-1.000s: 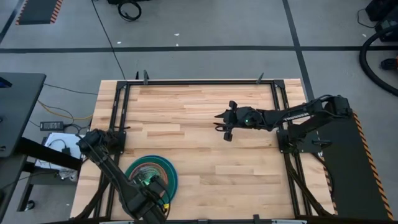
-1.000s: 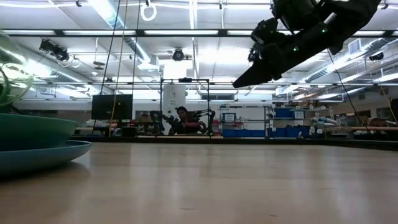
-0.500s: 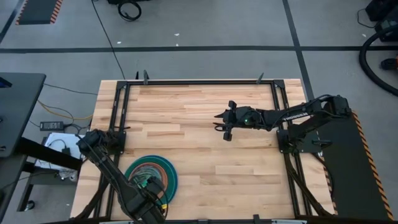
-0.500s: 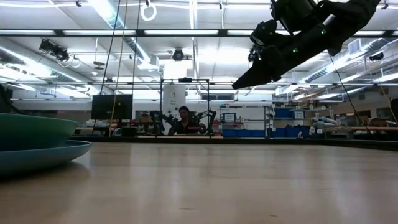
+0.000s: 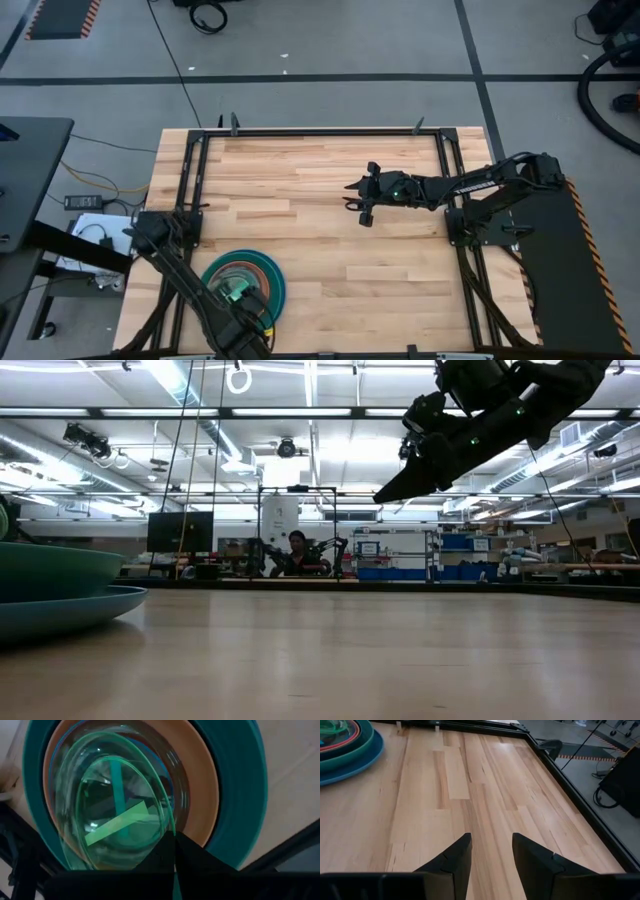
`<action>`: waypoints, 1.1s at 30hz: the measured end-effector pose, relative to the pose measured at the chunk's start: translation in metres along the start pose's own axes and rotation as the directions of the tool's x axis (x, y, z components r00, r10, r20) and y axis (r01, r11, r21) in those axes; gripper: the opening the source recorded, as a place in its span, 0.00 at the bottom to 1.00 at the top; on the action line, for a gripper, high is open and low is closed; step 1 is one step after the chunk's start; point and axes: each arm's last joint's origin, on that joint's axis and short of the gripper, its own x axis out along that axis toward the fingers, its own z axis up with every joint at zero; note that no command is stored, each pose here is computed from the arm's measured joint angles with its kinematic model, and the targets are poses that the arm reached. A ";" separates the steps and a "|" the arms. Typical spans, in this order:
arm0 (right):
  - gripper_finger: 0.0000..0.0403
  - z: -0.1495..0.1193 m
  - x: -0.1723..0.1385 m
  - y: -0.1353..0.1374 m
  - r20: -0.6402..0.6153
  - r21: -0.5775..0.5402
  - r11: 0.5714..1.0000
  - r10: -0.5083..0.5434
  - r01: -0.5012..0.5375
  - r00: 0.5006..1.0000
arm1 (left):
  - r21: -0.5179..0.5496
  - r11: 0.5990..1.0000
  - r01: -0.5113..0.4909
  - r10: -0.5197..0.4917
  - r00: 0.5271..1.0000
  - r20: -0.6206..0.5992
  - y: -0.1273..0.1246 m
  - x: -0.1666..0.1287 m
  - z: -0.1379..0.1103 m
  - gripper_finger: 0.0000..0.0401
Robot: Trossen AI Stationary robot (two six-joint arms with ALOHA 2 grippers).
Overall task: Stack plastic plates
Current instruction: Stack the light green plate on top of the blue plate
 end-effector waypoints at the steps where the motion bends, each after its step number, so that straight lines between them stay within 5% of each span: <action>1: 0.38 0.000 0.000 0.000 0.000 0.000 1.000 0.000 0.000 1.000 | 0.000 1.000 -0.008 0.008 1.000 0.001 -0.002 0.003 0.000 0.03; 11: 0.38 0.001 0.000 0.000 0.007 0.004 1.000 0.004 -0.004 1.000 | -0.005 0.997 -0.081 0.081 0.997 0.016 -0.014 0.029 0.000 0.06; 23: 0.38 0.001 0.000 0.001 0.010 0.011 1.000 0.029 -0.029 1.000 | 0.077 0.992 -0.104 0.099 0.992 0.076 -0.014 0.032 0.006 0.41; 33: 0.38 -0.003 0.000 0.002 -0.025 0.030 0.998 0.058 -0.058 0.998 | 0.090 0.994 -0.063 0.053 0.992 0.111 -0.004 0.011 0.001 0.43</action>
